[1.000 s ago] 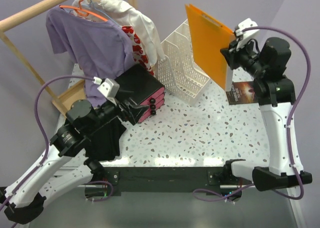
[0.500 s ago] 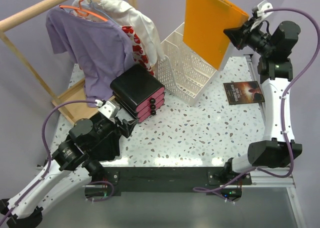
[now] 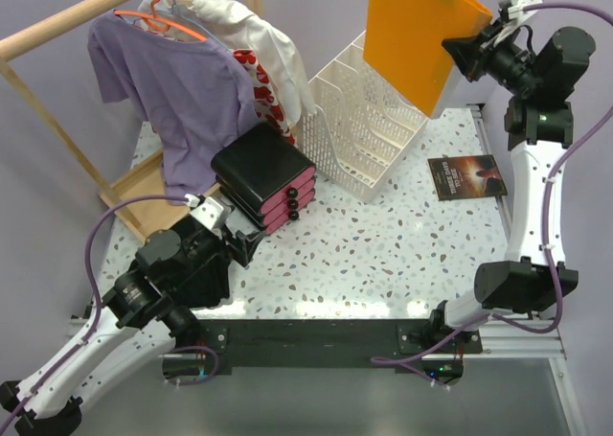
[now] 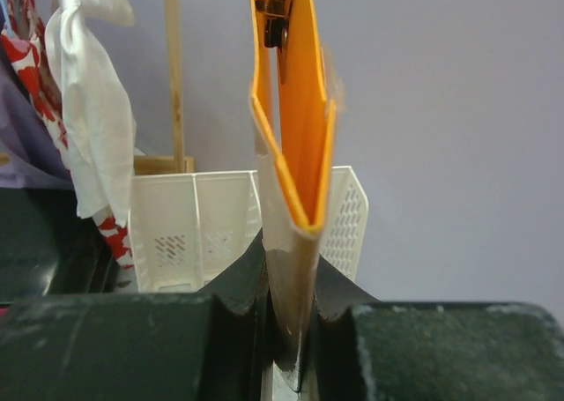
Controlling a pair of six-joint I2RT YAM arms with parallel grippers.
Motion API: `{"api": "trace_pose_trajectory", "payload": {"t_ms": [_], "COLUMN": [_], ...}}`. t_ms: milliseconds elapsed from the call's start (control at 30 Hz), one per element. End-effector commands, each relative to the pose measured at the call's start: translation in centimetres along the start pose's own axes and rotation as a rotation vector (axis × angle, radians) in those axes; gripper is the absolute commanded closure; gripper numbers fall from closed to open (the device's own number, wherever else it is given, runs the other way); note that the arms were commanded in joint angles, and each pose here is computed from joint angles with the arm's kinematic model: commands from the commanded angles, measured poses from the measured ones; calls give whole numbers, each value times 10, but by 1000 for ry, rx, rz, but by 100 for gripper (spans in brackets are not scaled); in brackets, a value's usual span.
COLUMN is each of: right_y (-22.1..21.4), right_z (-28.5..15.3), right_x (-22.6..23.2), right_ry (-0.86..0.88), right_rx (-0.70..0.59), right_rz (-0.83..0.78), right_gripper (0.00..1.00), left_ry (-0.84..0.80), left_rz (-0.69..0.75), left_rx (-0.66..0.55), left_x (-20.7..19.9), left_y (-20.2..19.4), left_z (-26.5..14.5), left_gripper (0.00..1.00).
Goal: Organize the desk
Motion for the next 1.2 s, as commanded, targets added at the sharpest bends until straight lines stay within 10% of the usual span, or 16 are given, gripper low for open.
{"api": "trace_pose_trajectory", "payload": {"t_ms": [0, 1167], "right_y": [47, -75], "right_z": [-17, 40], "right_x": [3, -3], "right_ry": [-70, 309], "right_rx": [-81, -53], "right_rz": [-121, 122], "right_gripper": [100, 100], "left_ry": [16, 29], "left_rz": [19, 23], "left_rx": [-31, -4], "left_x": [2, 3], "left_y": [4, -1], "left_z": [4, 7], "left_gripper": [0, 0]}}
Point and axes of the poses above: each gripper's point midway between its finger pads, its own z axis out along the fingers, its own x axis along the line the jaws close on, y = z × x, the point moved 10 cm from there along -z, back along the fingers, and after that the axes turned 6 degrees about -z, right-handed, at the moved point
